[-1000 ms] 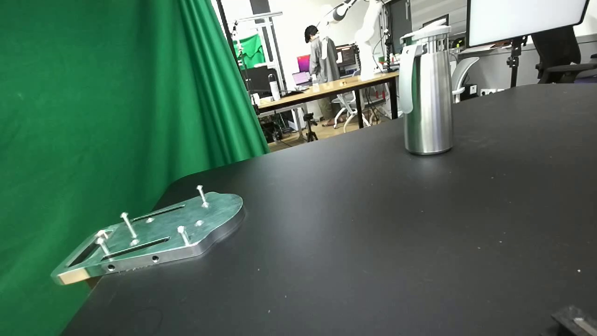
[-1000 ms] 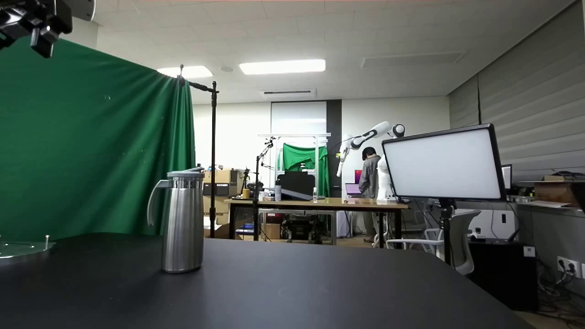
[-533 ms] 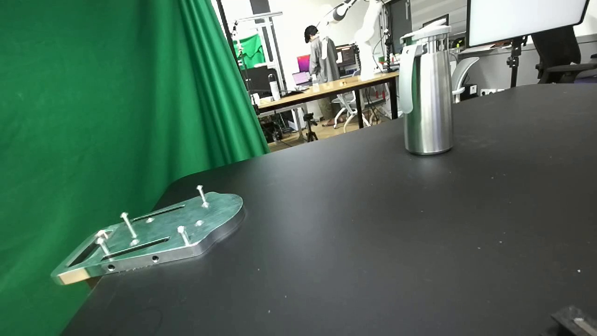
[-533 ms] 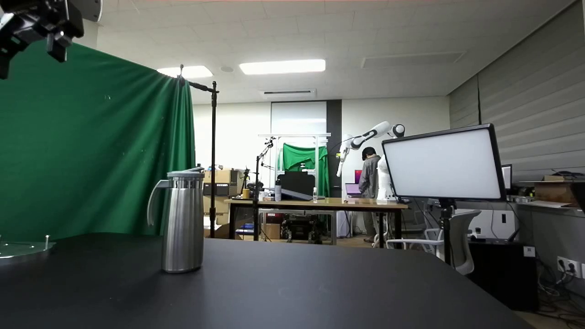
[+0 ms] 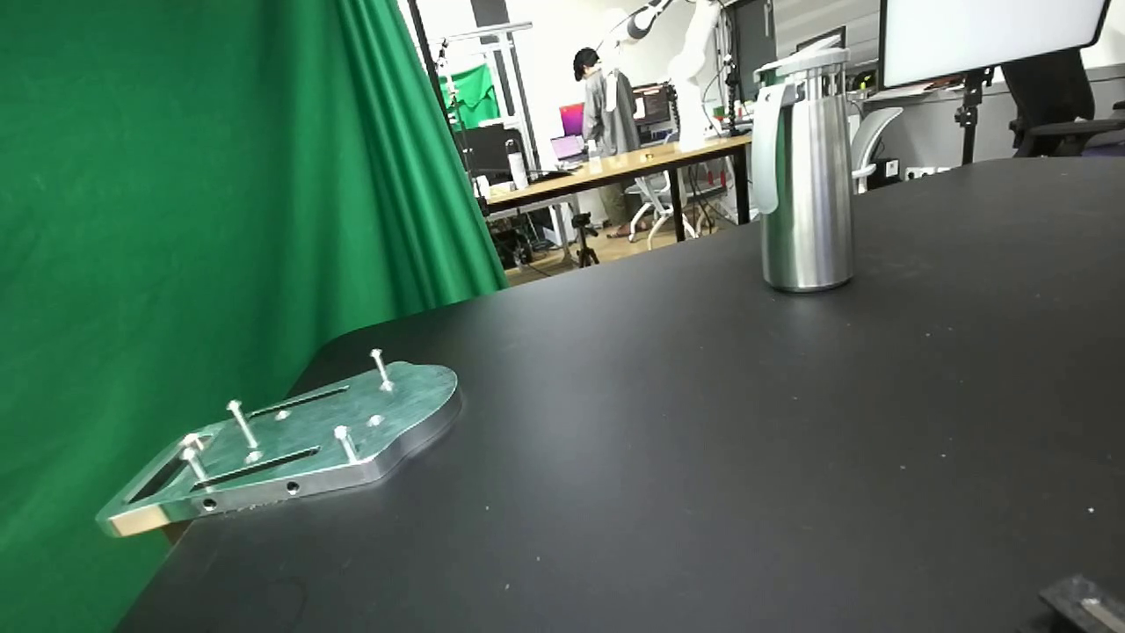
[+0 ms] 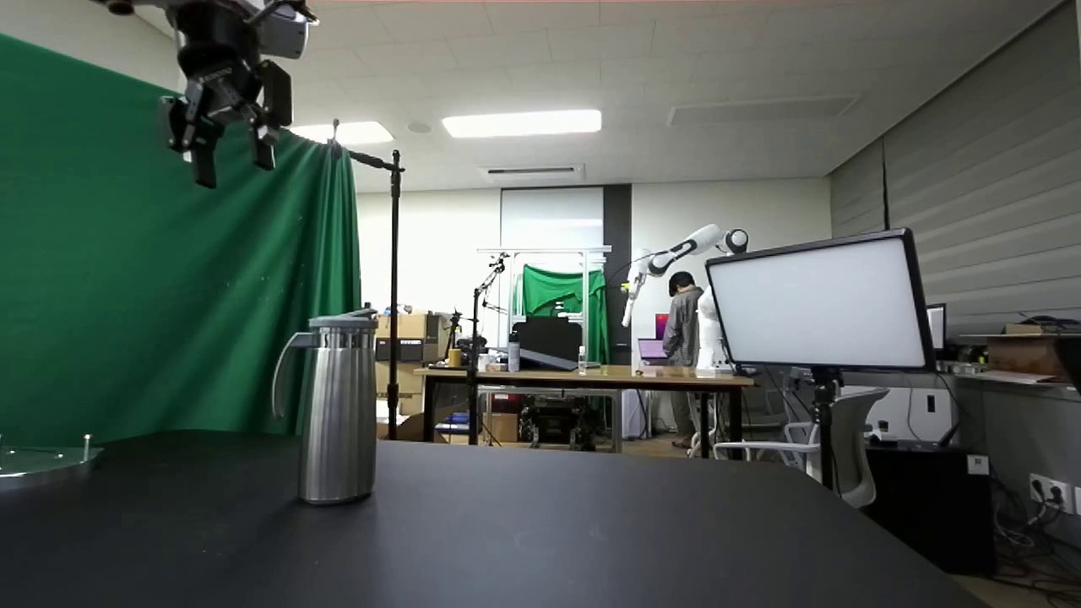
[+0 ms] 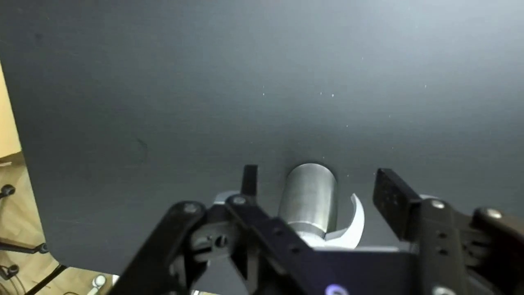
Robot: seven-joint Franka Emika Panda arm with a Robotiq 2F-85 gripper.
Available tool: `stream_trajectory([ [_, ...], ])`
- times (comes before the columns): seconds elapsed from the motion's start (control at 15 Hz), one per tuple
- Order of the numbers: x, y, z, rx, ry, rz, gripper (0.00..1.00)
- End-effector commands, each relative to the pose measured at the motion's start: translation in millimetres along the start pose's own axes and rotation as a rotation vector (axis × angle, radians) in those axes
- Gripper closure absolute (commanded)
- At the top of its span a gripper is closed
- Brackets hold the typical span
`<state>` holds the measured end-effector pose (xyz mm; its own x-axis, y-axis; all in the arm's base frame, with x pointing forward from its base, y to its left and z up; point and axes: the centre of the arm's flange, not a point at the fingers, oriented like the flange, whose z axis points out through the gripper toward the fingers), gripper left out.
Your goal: Close the opening on the lid of the silver bottle on the table.
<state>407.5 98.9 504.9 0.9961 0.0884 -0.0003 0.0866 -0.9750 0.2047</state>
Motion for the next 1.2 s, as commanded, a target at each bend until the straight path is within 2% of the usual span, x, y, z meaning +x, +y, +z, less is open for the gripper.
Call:
stream_trajectory([
  [0.0,58.2,20.9,-6.0,0.033,-0.005,0.054,0.55],
  [0.4,122.6,48.4,-4.6,0.087,-0.024,0.111,0.97],
  [0.6,141.1,56.7,-2.0,0.115,-0.056,0.098,1.00],
  [0.73,135.0,54.6,7.2,0.118,-0.109,0.069,1.00],
  [0.8,126.7,53.4,14.2,0.105,-0.070,0.082,0.99],
  [1.13,128.9,51.0,18.4,0.107,-0.098,0.068,0.99],
])
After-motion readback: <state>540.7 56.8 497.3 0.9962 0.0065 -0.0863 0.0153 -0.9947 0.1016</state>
